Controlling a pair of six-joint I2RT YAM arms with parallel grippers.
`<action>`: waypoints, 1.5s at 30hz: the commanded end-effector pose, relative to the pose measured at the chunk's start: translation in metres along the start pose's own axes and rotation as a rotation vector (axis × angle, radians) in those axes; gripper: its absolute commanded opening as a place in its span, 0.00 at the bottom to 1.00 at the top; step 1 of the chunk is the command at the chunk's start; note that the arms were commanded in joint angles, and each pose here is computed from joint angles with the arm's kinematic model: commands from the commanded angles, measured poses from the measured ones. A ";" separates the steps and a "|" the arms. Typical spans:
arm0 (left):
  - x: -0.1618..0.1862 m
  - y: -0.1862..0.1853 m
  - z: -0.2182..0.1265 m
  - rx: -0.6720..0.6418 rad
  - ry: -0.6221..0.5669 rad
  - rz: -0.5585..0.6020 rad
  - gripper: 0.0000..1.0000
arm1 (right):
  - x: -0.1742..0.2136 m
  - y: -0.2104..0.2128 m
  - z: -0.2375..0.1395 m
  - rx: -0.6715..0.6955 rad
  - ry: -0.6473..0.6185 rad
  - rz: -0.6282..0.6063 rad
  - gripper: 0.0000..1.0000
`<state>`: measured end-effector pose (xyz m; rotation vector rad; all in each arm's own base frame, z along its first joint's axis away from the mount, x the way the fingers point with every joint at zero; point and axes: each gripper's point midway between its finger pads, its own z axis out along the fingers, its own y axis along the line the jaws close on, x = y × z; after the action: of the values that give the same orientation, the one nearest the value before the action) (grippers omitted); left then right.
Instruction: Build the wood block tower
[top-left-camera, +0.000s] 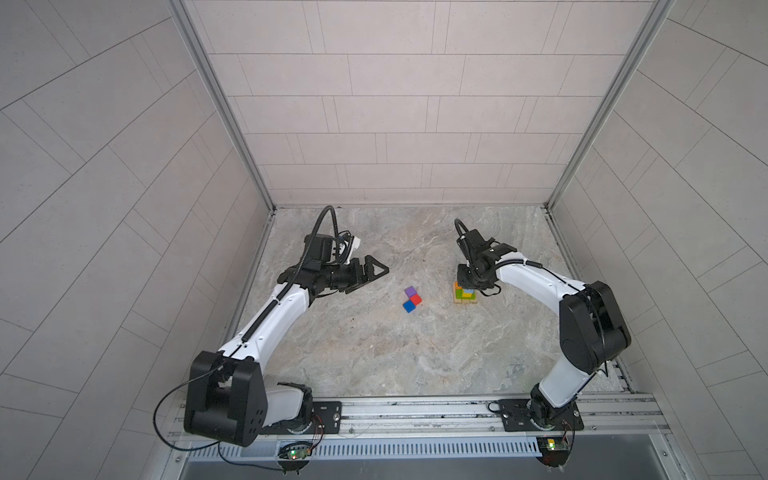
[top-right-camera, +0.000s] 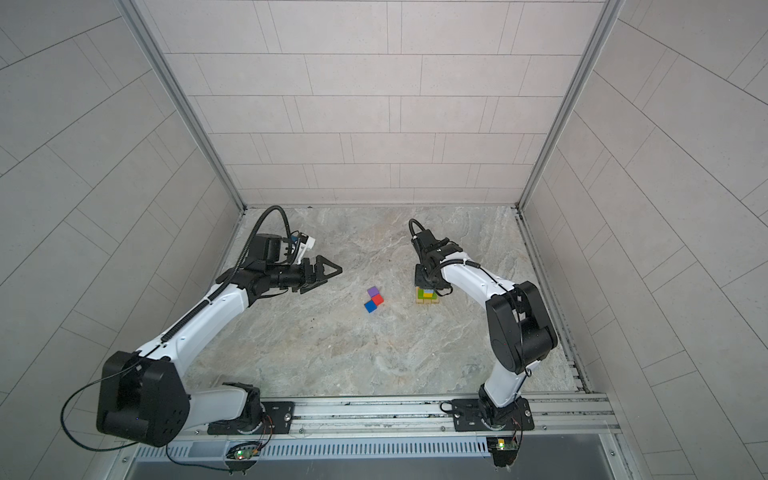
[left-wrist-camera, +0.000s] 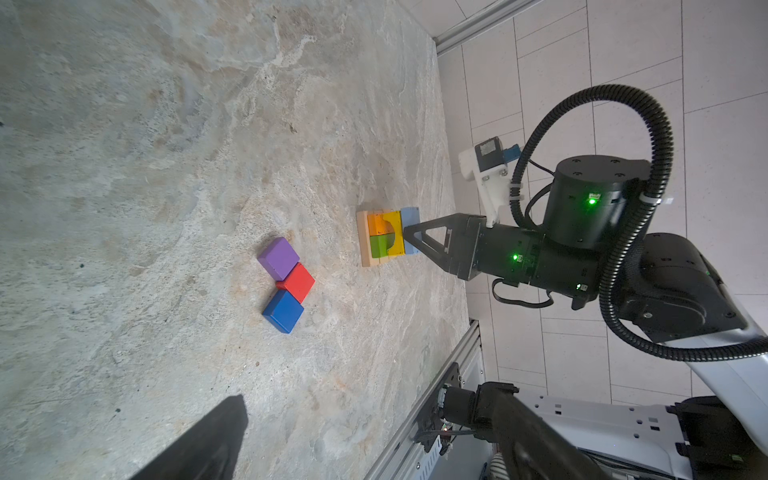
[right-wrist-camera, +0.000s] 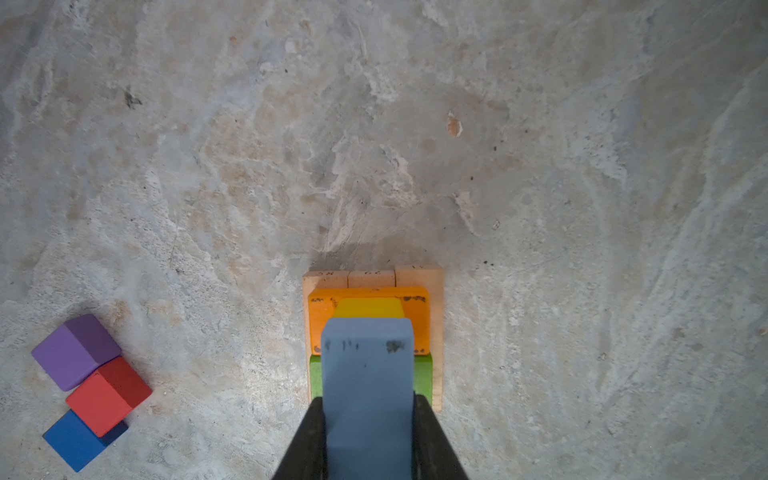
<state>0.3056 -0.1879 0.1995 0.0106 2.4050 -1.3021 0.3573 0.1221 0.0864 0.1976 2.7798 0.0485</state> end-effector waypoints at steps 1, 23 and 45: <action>0.002 0.002 0.001 -0.006 0.002 0.012 1.00 | -0.003 -0.003 -0.002 0.018 -0.005 0.003 0.33; 0.003 0.006 0.002 -0.021 0.010 0.012 1.00 | -0.016 -0.004 -0.048 -0.016 -0.097 -0.056 0.70; -0.008 0.012 -0.009 -0.055 -0.037 0.009 1.00 | 0.020 0.069 -0.100 -0.190 -0.135 -0.333 0.62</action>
<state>0.3104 -0.1783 0.1922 -0.0194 2.4208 -1.2476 0.3191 0.1859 0.1695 -0.2548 2.6370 0.2080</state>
